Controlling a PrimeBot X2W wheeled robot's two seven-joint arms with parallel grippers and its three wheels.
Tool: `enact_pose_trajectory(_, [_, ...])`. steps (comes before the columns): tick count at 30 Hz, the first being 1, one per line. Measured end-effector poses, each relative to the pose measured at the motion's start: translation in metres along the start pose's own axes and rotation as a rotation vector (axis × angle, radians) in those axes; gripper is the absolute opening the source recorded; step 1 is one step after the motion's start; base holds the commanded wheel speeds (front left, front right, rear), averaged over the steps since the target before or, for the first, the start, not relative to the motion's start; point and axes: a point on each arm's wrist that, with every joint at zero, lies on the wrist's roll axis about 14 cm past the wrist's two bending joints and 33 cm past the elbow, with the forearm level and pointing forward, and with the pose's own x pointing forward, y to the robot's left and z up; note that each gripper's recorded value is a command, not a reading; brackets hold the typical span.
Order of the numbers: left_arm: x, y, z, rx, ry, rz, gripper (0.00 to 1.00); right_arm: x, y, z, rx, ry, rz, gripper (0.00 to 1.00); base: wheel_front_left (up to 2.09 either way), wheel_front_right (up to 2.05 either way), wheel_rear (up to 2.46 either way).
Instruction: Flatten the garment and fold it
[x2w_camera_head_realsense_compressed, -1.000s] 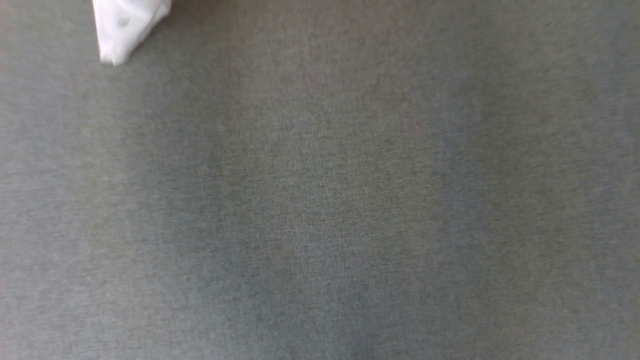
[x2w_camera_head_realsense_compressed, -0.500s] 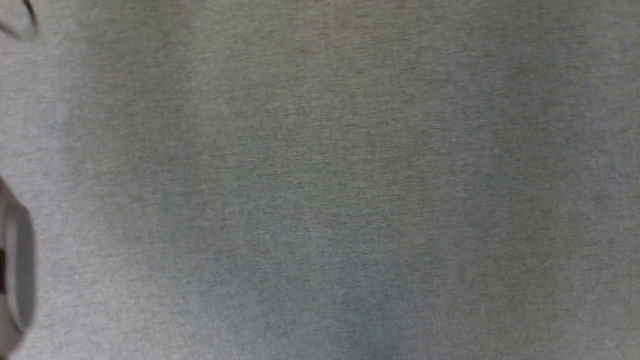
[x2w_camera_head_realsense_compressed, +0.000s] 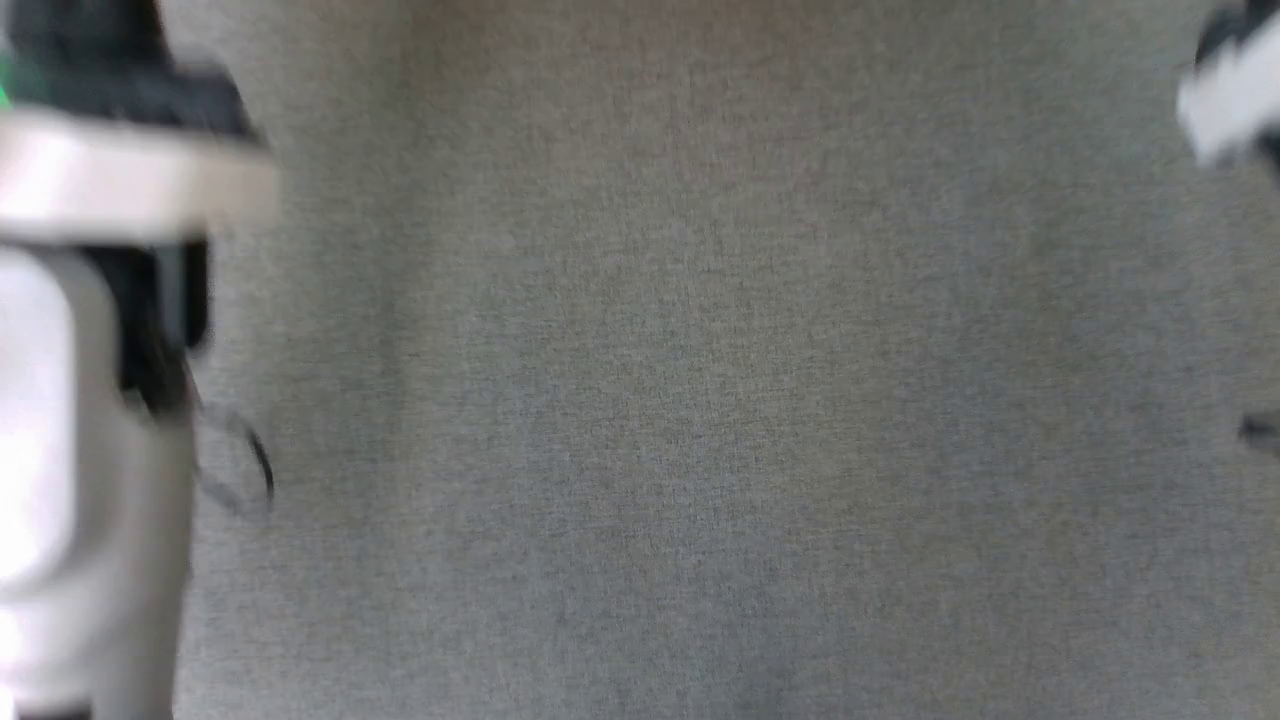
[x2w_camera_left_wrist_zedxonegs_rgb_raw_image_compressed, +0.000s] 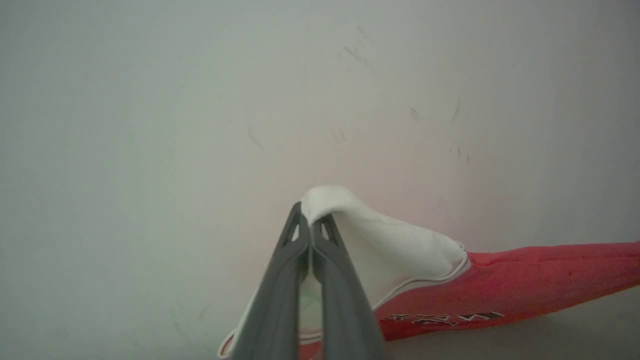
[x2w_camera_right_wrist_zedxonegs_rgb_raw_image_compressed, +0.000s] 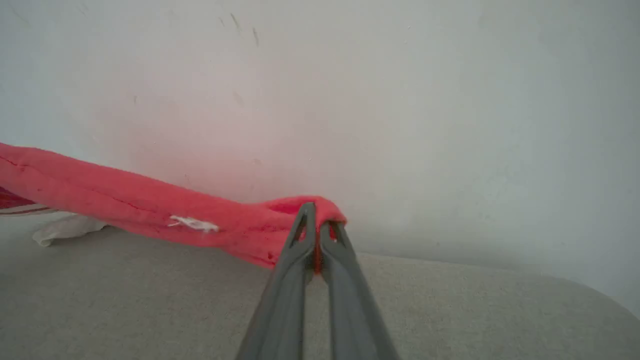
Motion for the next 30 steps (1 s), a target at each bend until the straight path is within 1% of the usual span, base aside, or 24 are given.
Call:
enact_pose_trajectory(4, [-0.044,-0.008,0.002,-0.018,0.064,0.009,0.0,-0.042,-0.001,-0.013,0.031,0.042,-0.027,0.0,0.0,0.0,0.0])
enact_pose_trajectory(10, [-0.106,-0.018,-0.015,-0.061,0.225,0.03,0.0,-0.088,0.011,-0.026,0.109,0.071,-0.046,0.0,0.0,0.0,0.0])
enact_pose_trajectory(13, [-0.14,-0.024,-0.031,-0.066,0.347,0.02,0.0,-0.11,0.013,-0.037,0.153,0.101,-0.068,0.0,0.0,0.0,0.0])
enact_pose_trajectory(15, [-0.166,-0.031,-0.046,-0.075,0.457,0.004,0.0,-0.126,0.012,-0.046,0.176,0.13,-0.086,0.0,0.0,0.0,0.0])
enact_pose_trajectory(19, [-0.218,-0.037,-0.068,-0.118,0.664,0.0,0.0,-0.162,0.01,-0.07,0.193,0.223,-0.118,0.0,0.0,0.0,0.0])
enact_pose_trajectory(23, [-0.258,-0.042,-0.077,-0.158,0.813,-0.003,0.0,-0.197,0.011,-0.09,0.195,0.33,-0.124,0.0,0.0,0.0,0.0])
enact_pose_trajectory(28, [-0.305,-0.063,-0.081,-0.235,0.991,-0.046,0.0,-0.234,0.012,-0.106,0.225,0.433,-0.132,0.0,0.0,0.0,0.0])
enact_pose_trajectory(30, [-0.317,-0.069,-0.078,-0.266,1.033,-0.054,0.0,-0.25,0.013,-0.113,0.221,0.483,-0.133,0.0,0.0,0.0,0.0])
